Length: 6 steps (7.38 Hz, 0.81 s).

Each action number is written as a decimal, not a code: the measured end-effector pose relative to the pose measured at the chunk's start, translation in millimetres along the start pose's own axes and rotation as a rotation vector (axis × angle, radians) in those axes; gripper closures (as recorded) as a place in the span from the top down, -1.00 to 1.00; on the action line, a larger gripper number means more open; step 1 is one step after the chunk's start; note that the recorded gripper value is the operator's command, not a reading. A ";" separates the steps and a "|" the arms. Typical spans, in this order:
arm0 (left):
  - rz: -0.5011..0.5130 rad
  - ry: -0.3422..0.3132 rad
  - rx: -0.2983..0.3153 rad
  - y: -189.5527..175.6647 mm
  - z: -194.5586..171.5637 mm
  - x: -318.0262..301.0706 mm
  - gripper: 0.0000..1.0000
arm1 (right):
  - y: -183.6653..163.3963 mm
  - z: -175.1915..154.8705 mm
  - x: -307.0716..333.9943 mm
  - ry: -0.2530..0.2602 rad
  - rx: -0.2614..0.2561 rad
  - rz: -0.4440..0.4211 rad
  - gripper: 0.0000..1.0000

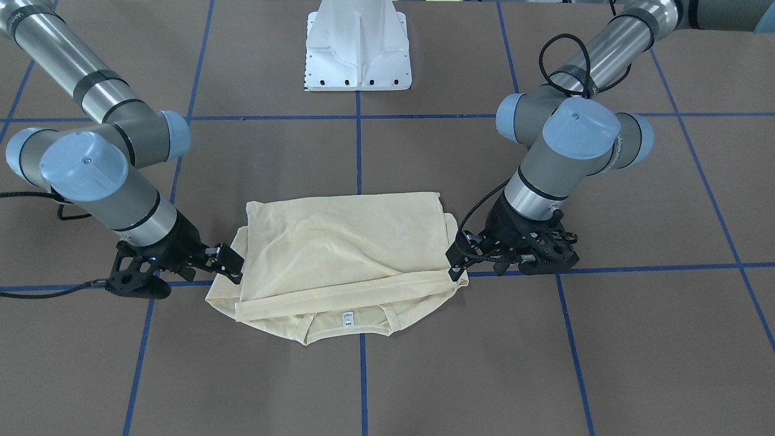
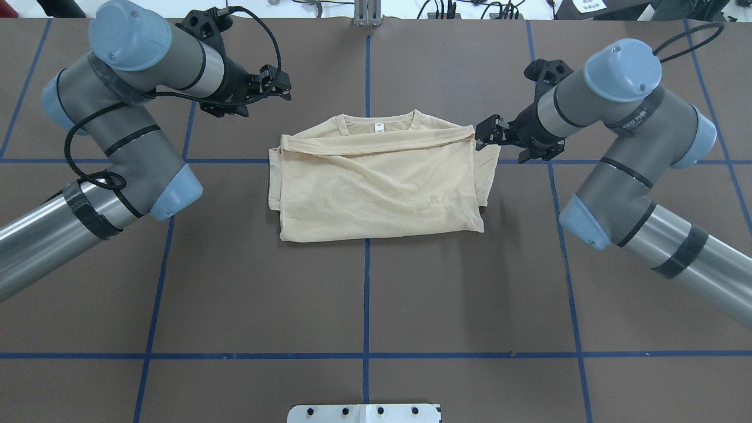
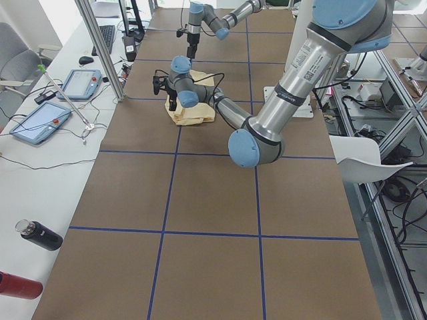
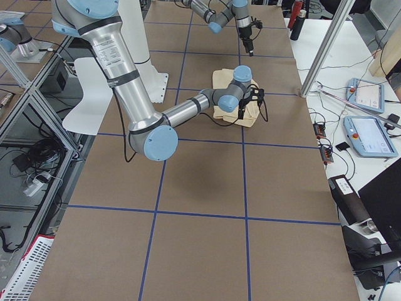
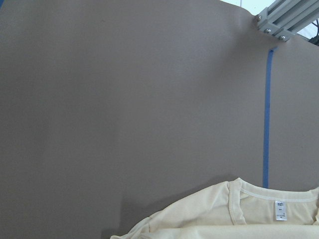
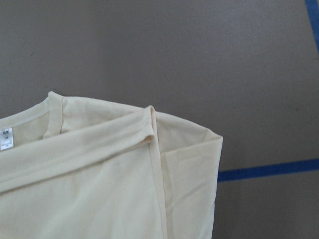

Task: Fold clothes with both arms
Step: 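Release the hem and raise the left gripper while the right moves to the near corner, then grasp the folded shirt's corner nearest the robot with the right gripper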

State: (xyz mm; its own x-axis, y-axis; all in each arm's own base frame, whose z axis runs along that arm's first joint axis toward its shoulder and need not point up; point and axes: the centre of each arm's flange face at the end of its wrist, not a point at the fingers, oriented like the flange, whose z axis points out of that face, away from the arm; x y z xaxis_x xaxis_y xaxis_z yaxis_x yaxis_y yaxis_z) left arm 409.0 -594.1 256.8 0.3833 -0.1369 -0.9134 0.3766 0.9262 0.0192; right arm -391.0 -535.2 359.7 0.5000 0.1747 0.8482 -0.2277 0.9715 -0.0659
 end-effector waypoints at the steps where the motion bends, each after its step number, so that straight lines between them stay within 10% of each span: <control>1: -0.012 0.005 0.006 1.3 -5.1 4.4 0.99 | 24.0 5.9 -2.4 -0.001 -0.014 0.021 0.99; 4: -0.029 0.004 0.015 2.0 -8.7 7.5 0.99 | 92.5 49.4 -18.8 0.031 -0.059 0.023 0.91; 6: -0.031 0.003 0.016 2.0 -8.6 6.9 0.99 | 103.9 57.2 -21.9 0.058 -0.074 0.024 0.11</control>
State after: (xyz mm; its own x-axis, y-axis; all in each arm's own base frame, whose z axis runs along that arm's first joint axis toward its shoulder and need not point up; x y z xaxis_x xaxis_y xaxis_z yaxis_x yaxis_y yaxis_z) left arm 405.1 -590.1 247.0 0.3688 -0.1640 -0.9149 0.4013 0.9160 -0.0024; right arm -473.4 -447.2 364.4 0.5431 0.2049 0.8143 -0.1787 0.9758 -0.1263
